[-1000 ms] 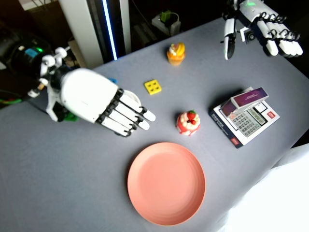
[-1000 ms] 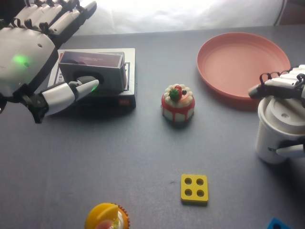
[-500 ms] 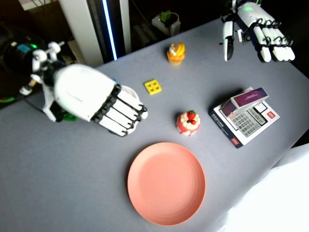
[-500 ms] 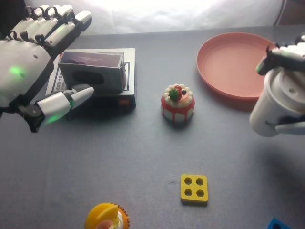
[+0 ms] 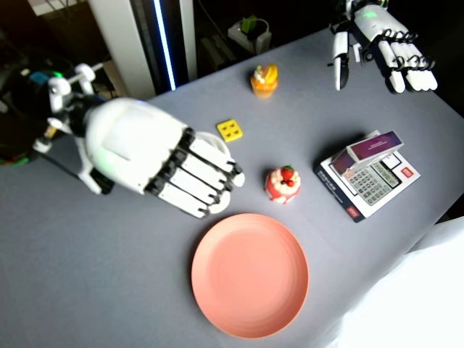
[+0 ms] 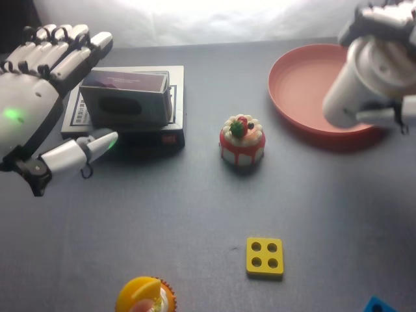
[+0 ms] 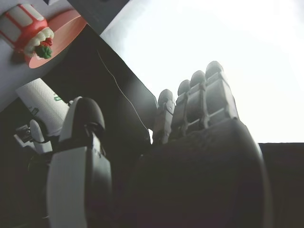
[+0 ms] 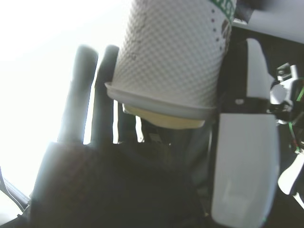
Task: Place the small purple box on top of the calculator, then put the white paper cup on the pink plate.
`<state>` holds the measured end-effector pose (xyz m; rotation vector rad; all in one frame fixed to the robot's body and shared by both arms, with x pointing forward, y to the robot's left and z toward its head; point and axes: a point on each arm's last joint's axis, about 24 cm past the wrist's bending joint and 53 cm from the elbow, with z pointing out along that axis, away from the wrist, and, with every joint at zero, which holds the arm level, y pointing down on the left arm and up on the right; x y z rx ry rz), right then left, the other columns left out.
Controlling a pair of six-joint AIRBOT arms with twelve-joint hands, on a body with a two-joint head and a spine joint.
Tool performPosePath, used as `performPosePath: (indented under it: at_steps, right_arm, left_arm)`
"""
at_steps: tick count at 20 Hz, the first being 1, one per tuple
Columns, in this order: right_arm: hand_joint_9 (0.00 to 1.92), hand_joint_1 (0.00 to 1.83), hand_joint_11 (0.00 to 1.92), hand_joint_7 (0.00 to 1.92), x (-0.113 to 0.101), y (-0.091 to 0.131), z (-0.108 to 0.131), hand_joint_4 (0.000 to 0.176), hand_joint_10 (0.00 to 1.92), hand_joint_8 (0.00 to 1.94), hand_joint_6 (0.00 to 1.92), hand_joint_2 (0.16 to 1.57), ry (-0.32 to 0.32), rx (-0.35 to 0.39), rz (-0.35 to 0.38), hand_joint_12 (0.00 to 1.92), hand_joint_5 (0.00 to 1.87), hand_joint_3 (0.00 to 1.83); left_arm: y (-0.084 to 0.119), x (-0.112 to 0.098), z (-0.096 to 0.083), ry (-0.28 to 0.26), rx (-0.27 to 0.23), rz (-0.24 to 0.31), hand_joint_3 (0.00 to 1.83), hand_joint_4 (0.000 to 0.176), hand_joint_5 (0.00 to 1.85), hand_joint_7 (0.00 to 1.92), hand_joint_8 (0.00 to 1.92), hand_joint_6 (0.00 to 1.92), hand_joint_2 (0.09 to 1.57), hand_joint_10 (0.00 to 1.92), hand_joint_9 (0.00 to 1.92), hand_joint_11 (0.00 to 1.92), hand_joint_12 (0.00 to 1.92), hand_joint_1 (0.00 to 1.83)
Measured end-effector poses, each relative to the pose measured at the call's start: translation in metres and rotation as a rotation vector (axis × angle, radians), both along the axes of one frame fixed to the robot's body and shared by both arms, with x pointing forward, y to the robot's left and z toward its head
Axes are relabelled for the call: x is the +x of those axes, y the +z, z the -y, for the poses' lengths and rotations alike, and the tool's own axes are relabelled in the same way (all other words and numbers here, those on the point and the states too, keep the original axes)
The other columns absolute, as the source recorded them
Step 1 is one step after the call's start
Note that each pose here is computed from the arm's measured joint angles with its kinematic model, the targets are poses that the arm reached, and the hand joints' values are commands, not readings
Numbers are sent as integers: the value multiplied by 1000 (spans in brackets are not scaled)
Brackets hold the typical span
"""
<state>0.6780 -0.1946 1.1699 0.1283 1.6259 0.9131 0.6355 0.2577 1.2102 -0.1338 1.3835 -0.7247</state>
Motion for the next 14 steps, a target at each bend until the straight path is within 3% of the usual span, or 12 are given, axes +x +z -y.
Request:
performPosePath:
  at_steps: [1,2,3,4,5,6,7,9,10,12,13,14]
  right_arm:
    - [232,1249,28,620,16,4,-4,0,1573,1577,1220,1307,-24,-10,12,1921,335,0]
    - [232,1249,28,620,16,4,-4,0,1573,1577,1220,1307,-24,-10,12,1921,335,0]
    - [198,1271,5,606,27,0,-7,0,1559,1584,1087,1305,-39,-24,-3,1921,330,0]
    - [184,1195,0,363,33,-5,-8,0,1529,1307,1024,1217,-44,-30,-21,1921,323,0]
    - [172,1192,0,294,40,-11,-11,0,1498,1211,996,1193,-51,-34,-43,1921,321,0]
    - [218,1229,22,263,47,-14,-12,0,1450,1153,980,1192,-56,-39,-58,1898,273,0]
    - [229,1228,20,301,55,-18,-12,0,1445,1168,983,1197,-67,-42,-76,1916,260,0]
    - [201,1167,1,320,71,-23,-12,0,1433,1133,1112,1191,-97,-54,-101,1921,316,0]
    - [174,1101,0,289,78,-27,-9,0,1335,1012,1141,1192,-112,-64,-116,1877,261,0]
    - [220,1156,53,306,85,-39,-5,0,1418,1052,1150,1186,-134,-62,-156,1917,257,0]
    - [188,1065,22,288,89,-47,-2,0,1373,964,1451,1284,-146,-57,-187,1915,537,4]
    - [233,1102,41,286,93,-55,1,0,1327,926,1191,1243,-159,-56,-217,1872,326,0]
  left_arm:
    - [-3,-1,-4,9,-4,-8,3,69,117,56,11,8,1217,2,4,13,7,616]
    - [-3,-1,-4,9,-4,-8,3,69,117,56,11,8,1217,2,4,13,7,616]
    - [-3,-2,-6,15,-11,-7,3,66,116,58,11,7,1220,3,8,17,10,620]
    - [-3,-2,-8,20,-14,-4,3,68,116,58,10,7,1219,6,13,24,16,616]
    - [-2,-2,-9,22,-14,-2,3,67,118,61,10,8,1219,8,18,27,19,617]
    - [-2,-2,-9,22,-15,-3,5,78,111,51,5,4,1225,3,9,14,17,623]
    - [-2,-2,-8,19,-14,-2,6,76,106,47,3,2,1228,4,10,14,19,622]
    - [-3,-3,-9,22,-18,0,0,72,104,40,0,0,1242,1,2,0,96,658]
    - [-3,-3,-10,24,-20,1,0,85,100,27,1,0,1245,0,0,0,122,660]
    - [-2,-3,-10,25,-24,3,0,100,94,25,1,1,1241,0,1,0,177,671]
    - [-1,-4,-10,25,-26,6,0,98,100,32,2,3,1234,3,9,0,235,657]
    - [-1,-4,-10,23,-30,11,0,108,88,28,0,1,1230,3,9,0,251,625]
